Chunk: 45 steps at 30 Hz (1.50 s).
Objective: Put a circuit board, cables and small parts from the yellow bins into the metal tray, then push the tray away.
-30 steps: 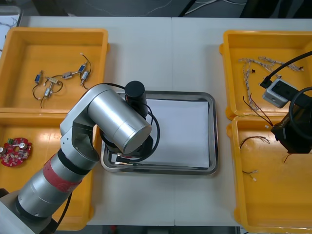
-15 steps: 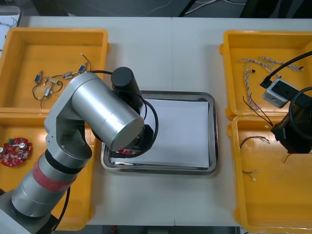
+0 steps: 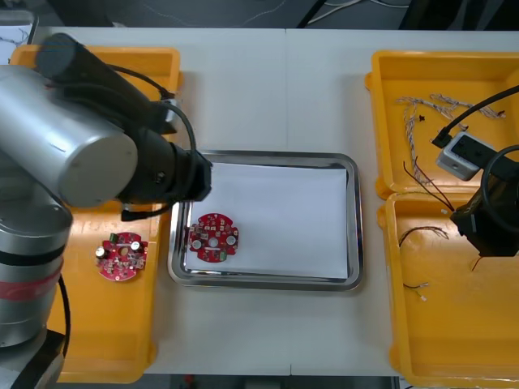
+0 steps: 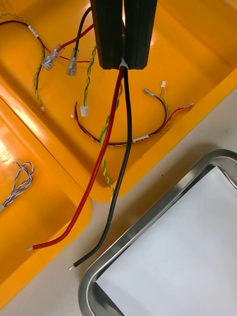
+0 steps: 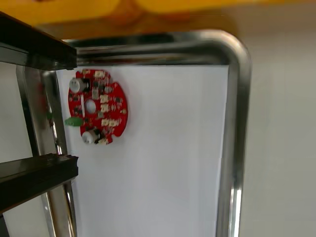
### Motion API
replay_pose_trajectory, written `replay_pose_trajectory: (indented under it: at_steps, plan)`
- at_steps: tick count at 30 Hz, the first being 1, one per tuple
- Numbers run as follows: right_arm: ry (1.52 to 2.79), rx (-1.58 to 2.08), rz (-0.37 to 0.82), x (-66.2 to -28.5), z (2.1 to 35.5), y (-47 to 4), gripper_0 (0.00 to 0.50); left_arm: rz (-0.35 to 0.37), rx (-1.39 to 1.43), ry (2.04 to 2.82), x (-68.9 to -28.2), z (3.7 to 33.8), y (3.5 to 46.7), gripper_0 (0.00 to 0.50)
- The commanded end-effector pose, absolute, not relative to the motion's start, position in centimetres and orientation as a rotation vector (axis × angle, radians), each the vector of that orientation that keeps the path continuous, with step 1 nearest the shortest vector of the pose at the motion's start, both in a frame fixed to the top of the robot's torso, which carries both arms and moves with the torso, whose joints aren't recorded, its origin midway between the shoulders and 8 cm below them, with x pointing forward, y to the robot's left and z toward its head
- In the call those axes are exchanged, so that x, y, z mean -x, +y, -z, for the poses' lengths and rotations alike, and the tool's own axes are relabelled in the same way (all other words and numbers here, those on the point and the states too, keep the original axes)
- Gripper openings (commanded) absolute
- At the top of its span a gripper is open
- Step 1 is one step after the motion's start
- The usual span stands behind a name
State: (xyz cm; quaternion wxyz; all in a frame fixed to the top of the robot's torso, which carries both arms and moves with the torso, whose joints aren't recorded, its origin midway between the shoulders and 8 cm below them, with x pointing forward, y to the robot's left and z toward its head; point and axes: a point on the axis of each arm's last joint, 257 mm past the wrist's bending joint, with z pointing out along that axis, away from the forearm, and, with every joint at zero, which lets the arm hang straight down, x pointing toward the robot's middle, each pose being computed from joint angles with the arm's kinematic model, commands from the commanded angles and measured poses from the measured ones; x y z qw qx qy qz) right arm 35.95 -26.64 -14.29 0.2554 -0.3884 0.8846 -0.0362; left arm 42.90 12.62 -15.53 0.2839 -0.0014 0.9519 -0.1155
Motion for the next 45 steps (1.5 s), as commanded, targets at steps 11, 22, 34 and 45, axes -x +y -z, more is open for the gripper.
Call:
replay_pose_trajectory:
  at_steps: [11, 22, 34, 45]
  plan:
    - [2.302, 1.274, 0.153, -35.1, 14.4, -22.3, 0.000, 0.098, 0.023, 2.420, -45.9, 8.7, 28.9, 0.500]
    - [2.257, 1.489, 0.199, -33.6, 17.8, -18.5, 0.000, 0.013, 0.163, 2.493, -46.6, 10.5, 37.0, 0.500]
    - [2.151, 1.696, 0.300, -34.4, 20.0, -12.8, 0.000, -0.036, 0.246, 2.600, -46.9, 14.3, 39.7, 0.500]
    - [2.094, 1.763, 0.317, -35.6, 22.8, -7.5, 0.000, -0.092, 0.260, 2.564, -50.9, 14.3, 39.9, 0.500]
